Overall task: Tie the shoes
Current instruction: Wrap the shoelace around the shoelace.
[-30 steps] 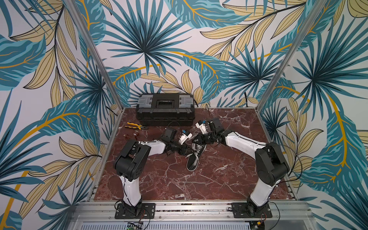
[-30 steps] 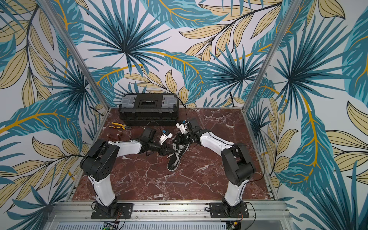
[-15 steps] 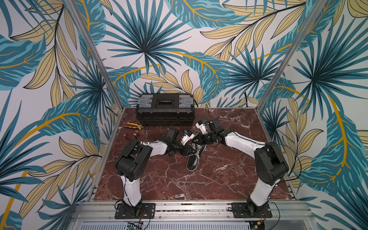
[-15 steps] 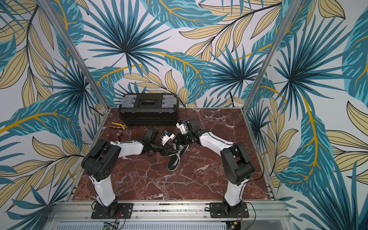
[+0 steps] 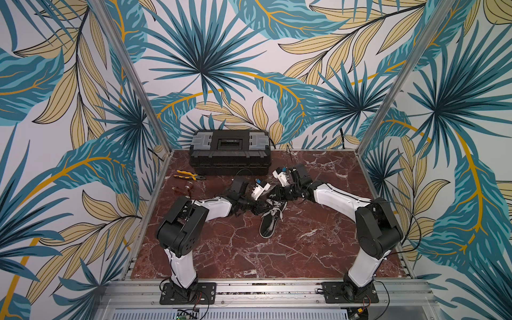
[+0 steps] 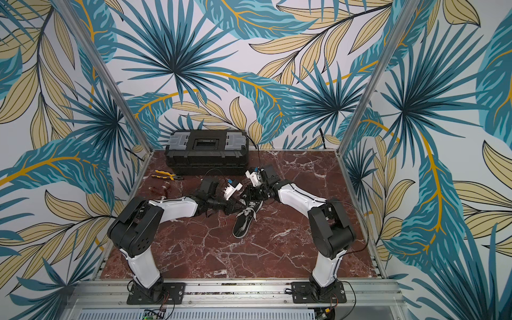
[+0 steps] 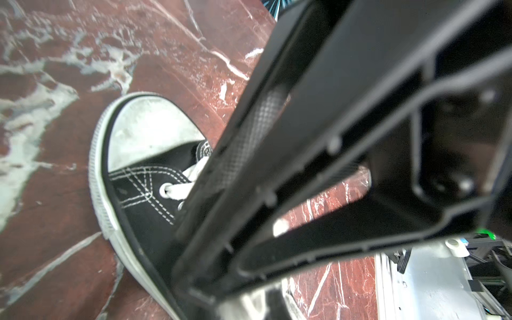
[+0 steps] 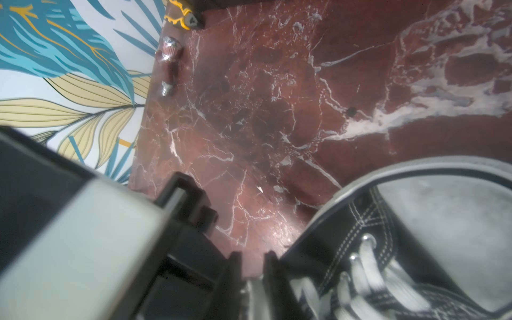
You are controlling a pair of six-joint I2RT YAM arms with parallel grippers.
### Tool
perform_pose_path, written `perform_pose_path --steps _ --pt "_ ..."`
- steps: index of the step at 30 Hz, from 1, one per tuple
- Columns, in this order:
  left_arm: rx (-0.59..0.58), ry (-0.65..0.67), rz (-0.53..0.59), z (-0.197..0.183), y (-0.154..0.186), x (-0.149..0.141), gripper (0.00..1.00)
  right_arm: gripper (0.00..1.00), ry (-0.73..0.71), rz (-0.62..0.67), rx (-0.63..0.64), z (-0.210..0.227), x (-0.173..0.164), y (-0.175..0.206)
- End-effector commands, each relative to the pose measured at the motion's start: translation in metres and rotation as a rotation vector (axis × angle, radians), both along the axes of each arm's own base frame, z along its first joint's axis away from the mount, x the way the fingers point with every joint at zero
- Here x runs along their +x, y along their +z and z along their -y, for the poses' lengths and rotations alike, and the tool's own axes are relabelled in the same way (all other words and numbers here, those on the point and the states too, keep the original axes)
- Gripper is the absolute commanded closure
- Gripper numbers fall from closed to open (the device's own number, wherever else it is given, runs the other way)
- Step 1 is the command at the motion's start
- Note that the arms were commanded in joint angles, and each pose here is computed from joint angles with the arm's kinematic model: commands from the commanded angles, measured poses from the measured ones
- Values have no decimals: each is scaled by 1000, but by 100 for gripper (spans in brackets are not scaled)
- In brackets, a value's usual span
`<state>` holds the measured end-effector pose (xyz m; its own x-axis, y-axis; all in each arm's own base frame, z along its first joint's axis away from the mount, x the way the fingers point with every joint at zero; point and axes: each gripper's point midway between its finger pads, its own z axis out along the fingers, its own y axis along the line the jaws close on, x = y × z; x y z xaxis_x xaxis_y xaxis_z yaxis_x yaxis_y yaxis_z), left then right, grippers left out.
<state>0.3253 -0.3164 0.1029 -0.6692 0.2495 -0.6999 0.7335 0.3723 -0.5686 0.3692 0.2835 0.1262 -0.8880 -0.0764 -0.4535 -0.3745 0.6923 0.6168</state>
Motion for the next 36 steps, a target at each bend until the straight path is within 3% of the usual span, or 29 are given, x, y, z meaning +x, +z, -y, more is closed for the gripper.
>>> perform_pose_path --steps 1,10,17,22,36 --pt "2 3 58 -3 7 -4 100 69 7 13 -57 13 -17 2" --pt "30 -15 65 -4 5 -9 100 56 -74 41 -139 52 -40 -7" --pt "53 -21 39 -6 -1 -13 100 55 -200 6 -157 61 -13 -24" --pt "46 -15 8 -5 -3 -13 100 56 -133 -9 -64 36 0 -23" --pt "56 13 5 -7 -4 -10 100 68 27 -158 66 10 -29 -36"
